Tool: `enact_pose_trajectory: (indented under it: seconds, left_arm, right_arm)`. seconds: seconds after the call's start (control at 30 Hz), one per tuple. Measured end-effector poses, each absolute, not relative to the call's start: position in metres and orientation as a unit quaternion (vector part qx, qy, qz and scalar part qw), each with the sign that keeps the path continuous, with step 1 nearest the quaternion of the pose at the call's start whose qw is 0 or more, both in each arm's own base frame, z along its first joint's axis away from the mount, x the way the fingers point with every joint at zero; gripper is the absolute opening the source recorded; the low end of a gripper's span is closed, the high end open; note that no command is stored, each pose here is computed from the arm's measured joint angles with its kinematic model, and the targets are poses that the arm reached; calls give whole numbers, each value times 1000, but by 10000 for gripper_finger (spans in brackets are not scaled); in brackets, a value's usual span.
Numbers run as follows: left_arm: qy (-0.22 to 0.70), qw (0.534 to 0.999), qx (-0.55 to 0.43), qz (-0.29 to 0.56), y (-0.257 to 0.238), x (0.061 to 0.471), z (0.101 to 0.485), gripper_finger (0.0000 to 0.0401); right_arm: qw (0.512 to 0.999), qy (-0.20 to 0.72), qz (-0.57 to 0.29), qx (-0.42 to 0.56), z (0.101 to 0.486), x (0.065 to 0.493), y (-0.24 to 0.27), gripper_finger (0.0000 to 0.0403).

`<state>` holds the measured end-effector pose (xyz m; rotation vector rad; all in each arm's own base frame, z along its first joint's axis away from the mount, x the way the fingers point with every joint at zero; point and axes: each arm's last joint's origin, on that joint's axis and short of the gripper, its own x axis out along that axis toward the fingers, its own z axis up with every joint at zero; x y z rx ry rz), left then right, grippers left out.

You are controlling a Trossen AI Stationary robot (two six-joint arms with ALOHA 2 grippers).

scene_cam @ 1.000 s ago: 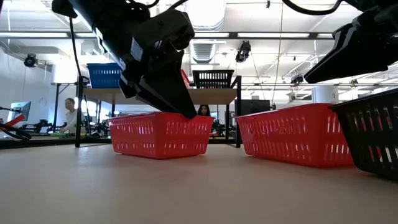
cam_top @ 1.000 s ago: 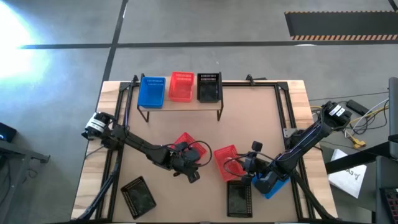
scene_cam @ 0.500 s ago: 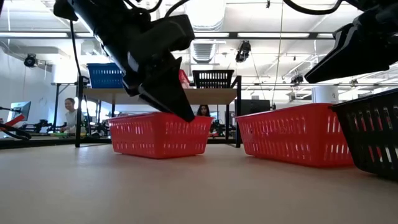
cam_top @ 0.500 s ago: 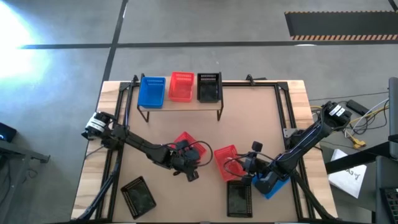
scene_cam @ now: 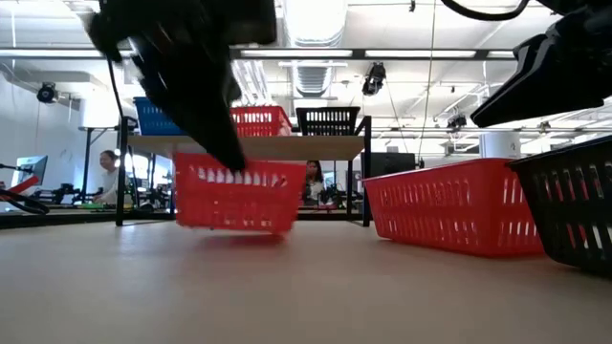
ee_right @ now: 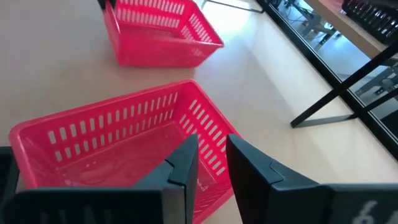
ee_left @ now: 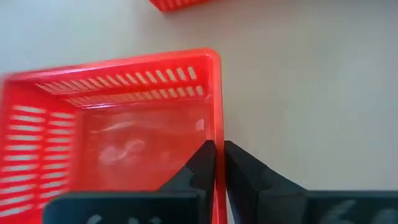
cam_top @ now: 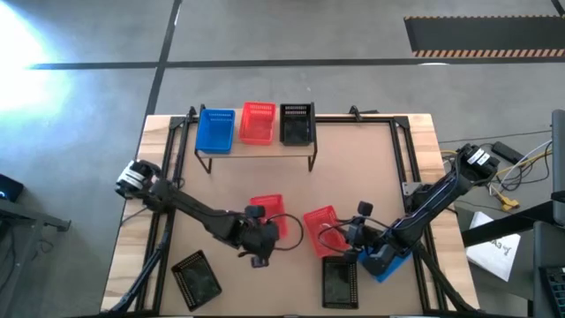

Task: Stack baskets on shelf by color
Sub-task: Stack the left red bin on the red bin on the shelf

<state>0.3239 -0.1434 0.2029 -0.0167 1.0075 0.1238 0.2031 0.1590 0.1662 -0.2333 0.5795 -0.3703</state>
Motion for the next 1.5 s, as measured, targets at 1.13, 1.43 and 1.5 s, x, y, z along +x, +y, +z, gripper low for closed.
enact_pose_trajectory:
  seconds: [1.13,1.43,1.5]
  left_arm:
    - [417,850,293,135,88,245,374,1]
    - [433,857,248,128,94,246,358,0]
    - [435,860,237,121,93,246,354,0]
  right_arm:
    - [936,240,-207,-156,173,197,163,67]
    - [938,237,-211,-139,173,197,163,66]
    - [938,237,-211,-138,173,197,163,68]
